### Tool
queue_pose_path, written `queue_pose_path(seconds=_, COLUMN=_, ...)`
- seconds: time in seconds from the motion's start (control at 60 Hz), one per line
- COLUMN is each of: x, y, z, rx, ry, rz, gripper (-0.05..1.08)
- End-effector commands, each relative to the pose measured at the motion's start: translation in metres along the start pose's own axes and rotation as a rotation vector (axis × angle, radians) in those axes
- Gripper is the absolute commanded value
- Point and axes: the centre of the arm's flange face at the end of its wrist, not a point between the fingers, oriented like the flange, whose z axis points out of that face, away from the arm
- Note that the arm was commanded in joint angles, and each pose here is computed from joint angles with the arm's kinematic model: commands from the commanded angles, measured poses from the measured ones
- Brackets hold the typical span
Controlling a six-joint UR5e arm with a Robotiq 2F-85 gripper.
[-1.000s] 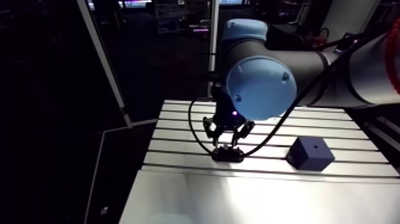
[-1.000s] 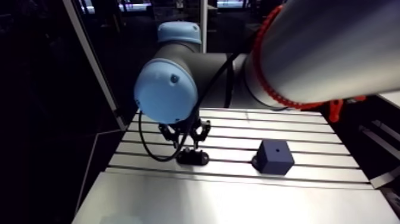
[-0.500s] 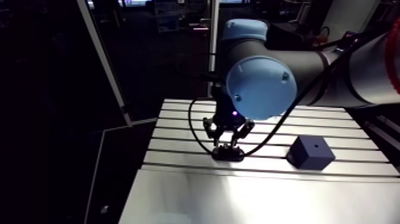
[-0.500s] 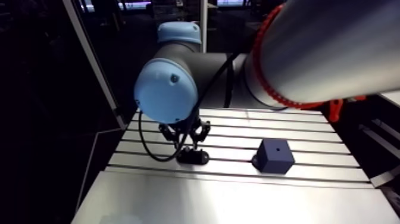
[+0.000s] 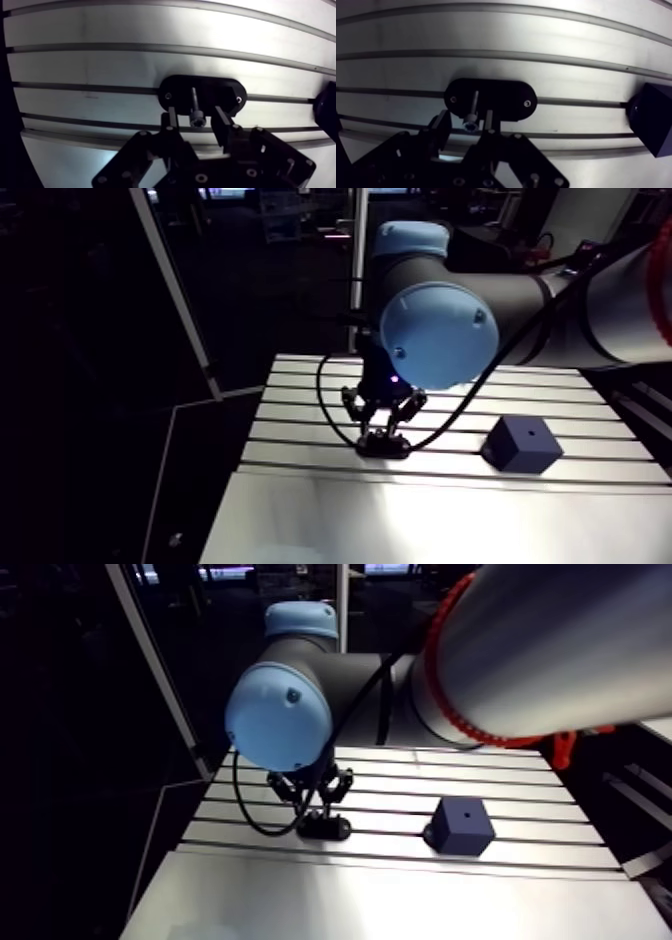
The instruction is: Pick up the M10 bolt and insert it into the hole until fully seated.
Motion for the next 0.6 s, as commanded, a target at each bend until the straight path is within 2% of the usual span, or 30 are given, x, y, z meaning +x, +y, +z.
queue_pose_path(seconds=0.017, x=-0.0006, y=0.0001, z=0.0006, rx=-0.001, ry=-0.002, rz=0.0, gripper=0.53)
queue_pose_path(seconds=0.5, x=-0.0006, y=0.0006, z=0.0015, rx=-0.006, ry=-0.004, rz=0.0, gripper=0.59)
queue_pose_path(seconds=0.6, x=-0.0006, y=0.0006, z=0.0015, rx=-0.006, ry=-0.004, rz=0.0, gripper=0.64)
